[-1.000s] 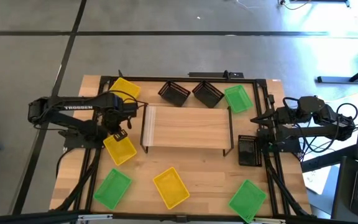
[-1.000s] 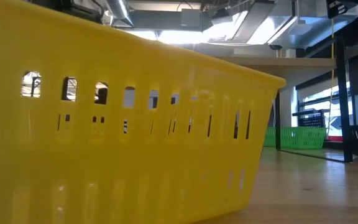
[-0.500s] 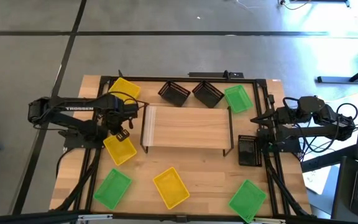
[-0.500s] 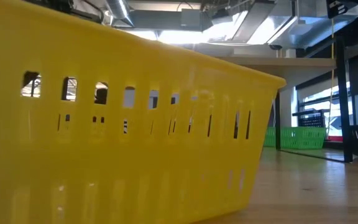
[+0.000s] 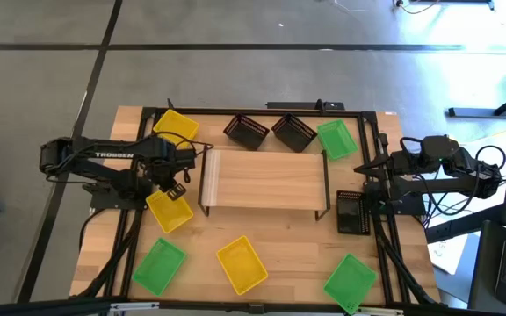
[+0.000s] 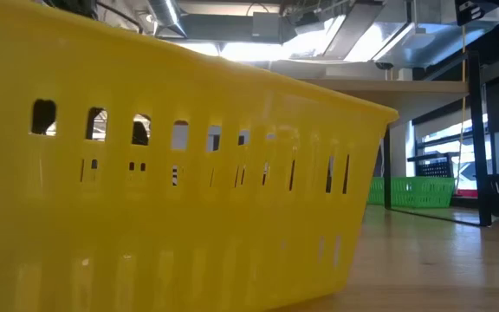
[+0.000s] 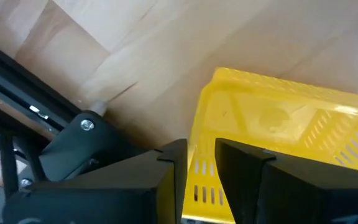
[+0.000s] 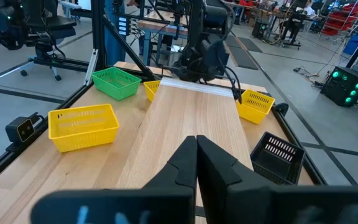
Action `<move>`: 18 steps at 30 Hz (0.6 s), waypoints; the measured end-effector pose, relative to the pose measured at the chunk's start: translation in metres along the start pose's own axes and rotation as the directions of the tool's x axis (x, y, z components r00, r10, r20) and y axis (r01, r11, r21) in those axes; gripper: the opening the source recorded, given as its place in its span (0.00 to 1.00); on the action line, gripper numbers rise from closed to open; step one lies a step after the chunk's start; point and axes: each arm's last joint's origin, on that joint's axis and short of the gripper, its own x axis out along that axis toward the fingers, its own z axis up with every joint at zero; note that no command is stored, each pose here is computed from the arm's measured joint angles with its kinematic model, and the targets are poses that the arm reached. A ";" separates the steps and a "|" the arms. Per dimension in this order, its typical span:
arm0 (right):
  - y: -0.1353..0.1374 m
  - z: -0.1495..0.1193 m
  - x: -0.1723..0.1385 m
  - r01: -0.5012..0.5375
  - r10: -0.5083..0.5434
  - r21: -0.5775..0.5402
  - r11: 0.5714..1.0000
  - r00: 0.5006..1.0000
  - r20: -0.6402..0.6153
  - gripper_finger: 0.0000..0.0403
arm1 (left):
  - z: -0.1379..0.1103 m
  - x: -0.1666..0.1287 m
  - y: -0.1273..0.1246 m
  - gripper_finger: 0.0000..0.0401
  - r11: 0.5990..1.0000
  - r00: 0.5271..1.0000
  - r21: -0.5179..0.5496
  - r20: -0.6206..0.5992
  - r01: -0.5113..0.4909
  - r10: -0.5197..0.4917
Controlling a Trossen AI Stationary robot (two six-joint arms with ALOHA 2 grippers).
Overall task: Stack baskets on shelf by color
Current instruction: Put the middle left yellow bin on the shelf
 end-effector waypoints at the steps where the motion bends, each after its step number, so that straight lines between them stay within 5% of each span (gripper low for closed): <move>1: 0.000 0.000 0.000 0.000 0.000 0.000 1.000 1.000 0.000 0.02 | 0.000 0.002 0.000 0.19 1.000 1.000 0.000 0.003 0.005 -0.005; 12: 0.000 0.000 0.000 0.000 0.000 0.000 1.000 1.000 0.000 0.02 | 0.001 0.015 0.002 0.18 1.000 0.999 0.002 0.045 -0.022 0.022; 18: 0.000 0.000 0.000 0.000 0.000 0.000 1.000 1.000 0.000 0.02 | 0.000 0.017 0.003 0.04 1.000 0.999 0.003 0.036 -0.021 0.021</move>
